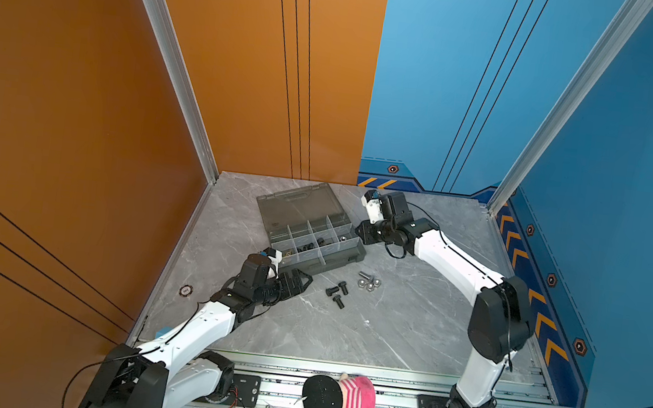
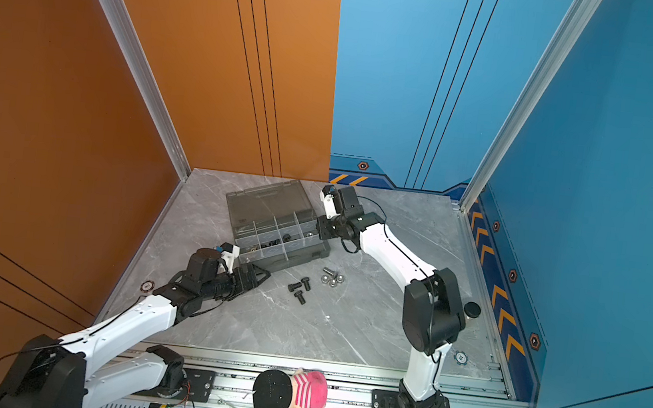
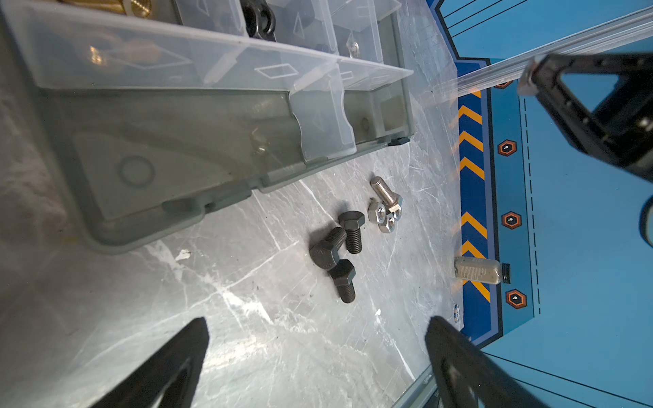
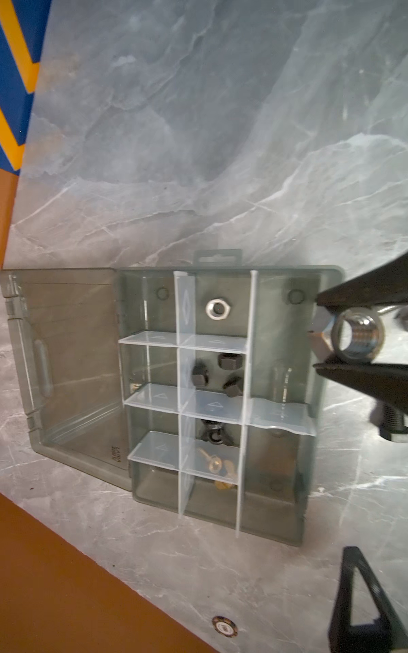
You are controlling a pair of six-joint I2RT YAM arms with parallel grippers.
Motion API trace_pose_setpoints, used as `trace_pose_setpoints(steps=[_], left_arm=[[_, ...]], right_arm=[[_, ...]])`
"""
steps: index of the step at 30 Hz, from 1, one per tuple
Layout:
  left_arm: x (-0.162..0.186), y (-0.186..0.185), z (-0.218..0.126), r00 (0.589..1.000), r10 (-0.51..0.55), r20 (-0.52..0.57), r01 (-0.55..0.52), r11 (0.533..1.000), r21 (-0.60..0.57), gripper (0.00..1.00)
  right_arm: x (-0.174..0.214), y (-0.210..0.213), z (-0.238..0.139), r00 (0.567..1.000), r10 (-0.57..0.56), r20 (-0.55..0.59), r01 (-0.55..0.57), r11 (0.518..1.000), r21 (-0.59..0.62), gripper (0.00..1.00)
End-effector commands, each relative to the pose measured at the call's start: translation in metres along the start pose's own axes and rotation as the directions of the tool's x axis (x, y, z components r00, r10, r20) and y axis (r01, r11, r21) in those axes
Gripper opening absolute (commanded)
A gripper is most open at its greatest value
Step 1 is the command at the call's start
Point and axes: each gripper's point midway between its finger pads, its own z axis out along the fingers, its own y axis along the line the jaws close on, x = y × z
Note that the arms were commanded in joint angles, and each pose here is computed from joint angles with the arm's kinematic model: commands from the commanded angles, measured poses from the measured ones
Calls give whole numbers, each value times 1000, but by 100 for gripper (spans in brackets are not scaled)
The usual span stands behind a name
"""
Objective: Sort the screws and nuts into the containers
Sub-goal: 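Lift the silver hex nut and carry it over the box compartments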
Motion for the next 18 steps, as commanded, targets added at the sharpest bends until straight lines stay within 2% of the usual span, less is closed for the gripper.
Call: trace_pose_setpoints(steps=[1,4,8,9,15,18], left_arm=[[-3,-12,-1,1000,8,-3,-8,999,31,98],[-3,-11,-1,1000,6,-5,-6,1000,31,98],[-3,-10,-2,1000,5,-4,-5,1000,28,98],[-3,-11,-3,1000,5,-3,-5,1000,29,98],[-3,-10,-4,1000,4,-1,-4,1000,27,98],[-4,-9,-4,1000,2,0,-2,1000,25,98]], right_arm=[[-20,-12,24,999,-10,35,9,999,37,0],[-29,-13,41,999,6,54,-8,1000,31,0],[-16,-18,78,998,50,27,-50,999,16,0],[-26,-15,79,997,54,50,-54,999,5,1],[-14,-16,98,997,76,16,-76,997,-1,6],[-9,-17,100,997,76,1,-76,997,4,11]])
